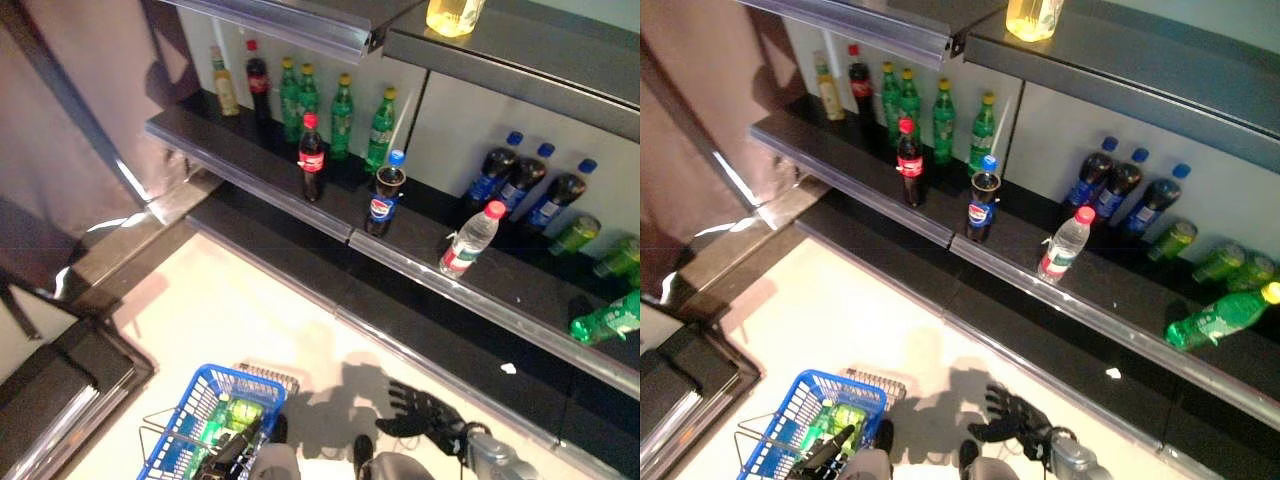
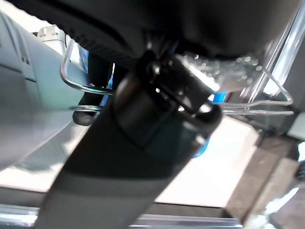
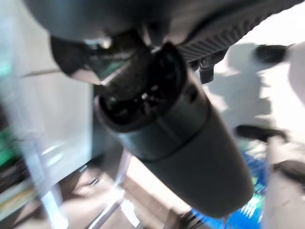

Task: Pick up the drink and place into the basket.

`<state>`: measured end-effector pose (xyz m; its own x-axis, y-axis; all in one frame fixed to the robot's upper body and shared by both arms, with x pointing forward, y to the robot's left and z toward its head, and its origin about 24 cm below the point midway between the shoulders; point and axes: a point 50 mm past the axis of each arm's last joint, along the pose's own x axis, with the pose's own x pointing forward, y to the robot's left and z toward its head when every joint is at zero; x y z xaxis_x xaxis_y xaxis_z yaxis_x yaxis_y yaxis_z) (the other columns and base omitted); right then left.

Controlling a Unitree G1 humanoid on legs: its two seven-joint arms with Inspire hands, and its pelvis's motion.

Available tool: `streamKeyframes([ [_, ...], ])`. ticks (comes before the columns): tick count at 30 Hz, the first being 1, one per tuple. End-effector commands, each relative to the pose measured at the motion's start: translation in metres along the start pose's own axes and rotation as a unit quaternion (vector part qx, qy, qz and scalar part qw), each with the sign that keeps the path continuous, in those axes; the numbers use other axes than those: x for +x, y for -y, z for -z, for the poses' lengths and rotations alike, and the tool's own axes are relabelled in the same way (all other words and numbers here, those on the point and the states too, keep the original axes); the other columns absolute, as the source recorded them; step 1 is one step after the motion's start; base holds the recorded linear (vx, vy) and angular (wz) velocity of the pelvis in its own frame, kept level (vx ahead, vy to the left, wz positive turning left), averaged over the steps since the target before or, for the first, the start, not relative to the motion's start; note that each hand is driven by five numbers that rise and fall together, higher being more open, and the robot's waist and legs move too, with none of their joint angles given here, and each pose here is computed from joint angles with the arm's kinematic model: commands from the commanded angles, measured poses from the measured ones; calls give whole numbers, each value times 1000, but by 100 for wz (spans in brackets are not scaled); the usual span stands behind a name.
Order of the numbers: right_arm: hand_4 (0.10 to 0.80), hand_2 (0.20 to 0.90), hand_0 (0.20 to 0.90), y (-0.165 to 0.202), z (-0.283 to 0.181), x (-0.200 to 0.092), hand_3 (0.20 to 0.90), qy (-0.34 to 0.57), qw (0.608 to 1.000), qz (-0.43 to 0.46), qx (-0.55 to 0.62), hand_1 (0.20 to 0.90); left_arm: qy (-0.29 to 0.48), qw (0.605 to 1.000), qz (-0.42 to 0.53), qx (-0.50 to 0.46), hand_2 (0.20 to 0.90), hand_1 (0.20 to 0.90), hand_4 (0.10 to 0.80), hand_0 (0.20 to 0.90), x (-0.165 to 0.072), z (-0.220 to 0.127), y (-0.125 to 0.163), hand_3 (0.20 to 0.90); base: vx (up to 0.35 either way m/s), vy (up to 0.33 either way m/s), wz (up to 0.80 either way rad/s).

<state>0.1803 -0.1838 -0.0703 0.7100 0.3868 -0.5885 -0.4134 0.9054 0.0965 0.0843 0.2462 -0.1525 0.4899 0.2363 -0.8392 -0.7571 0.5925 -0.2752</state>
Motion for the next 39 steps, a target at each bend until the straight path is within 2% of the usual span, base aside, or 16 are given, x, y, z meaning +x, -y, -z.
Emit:
streamKeyframes([
  [1, 800, 900, 900, -2, -95, -16, 900, 195, 974, -65, -95, 900, 70, 994, 86, 24, 300, 300, 100, 300, -1, -27, 19, 200, -2, 1, -27],
  [4, 800, 900, 900, -1, -152, -37, 900, 319, 937, -64, -130, 900, 80, 993, 88, 28, 300, 300, 100, 300, -2, -31, 24, 200, -40, -44, -40],
  [6, 800, 900, 900, 2, -193, -59, 900, 414, 898, -26, -144, 900, 78, 993, 88, 26, 300, 300, 100, 300, 0, -33, 29, 200, 25, -81, -23],
  [10, 800, 900, 900, 11, -233, -89, 900, 516, 841, 61, -148, 900, 61, 994, 87, 25, 300, 300, 100, 300, -1, -19, 30, 200, 97, -42, 4],
  [14, 800, 900, 900, 12, -257, -115, 900, 604, 772, 135, -146, 900, 42, 995, 88, 38, 300, 300, 100, 300, -3, -4, 28, 200, 51, -18, -4],
  [19, 800, 900, 900, 16, -264, -133, 900, 656, 713, 217, -116, 900, 23, 995, 82, 49, 300, 300, 100, 300, -5, 8, 22, 200, 77, 22, 3],
  [26, 800, 900, 900, 17, -250, -140, 900, 661, 696, 260, -107, 900, 16, 996, 75, 45, 300, 300, 100, 300, -8, 14, 15, 200, 59, 33, 4],
  [36, 800, 900, 900, 25, -235, -119, 900, 607, 728, 305, -87, 900, 14, 993, 106, 47, 300, 300, 100, 300, -7, 16, 32, 200, 14, 6, 0],
  [39, 800, 900, 900, 26, -229, -113, 900, 592, 725, 337, -99, 900, 16, 991, 119, 51, 300, 300, 100, 300, -7, 16, 39, 200, -15, 6, -4],
])
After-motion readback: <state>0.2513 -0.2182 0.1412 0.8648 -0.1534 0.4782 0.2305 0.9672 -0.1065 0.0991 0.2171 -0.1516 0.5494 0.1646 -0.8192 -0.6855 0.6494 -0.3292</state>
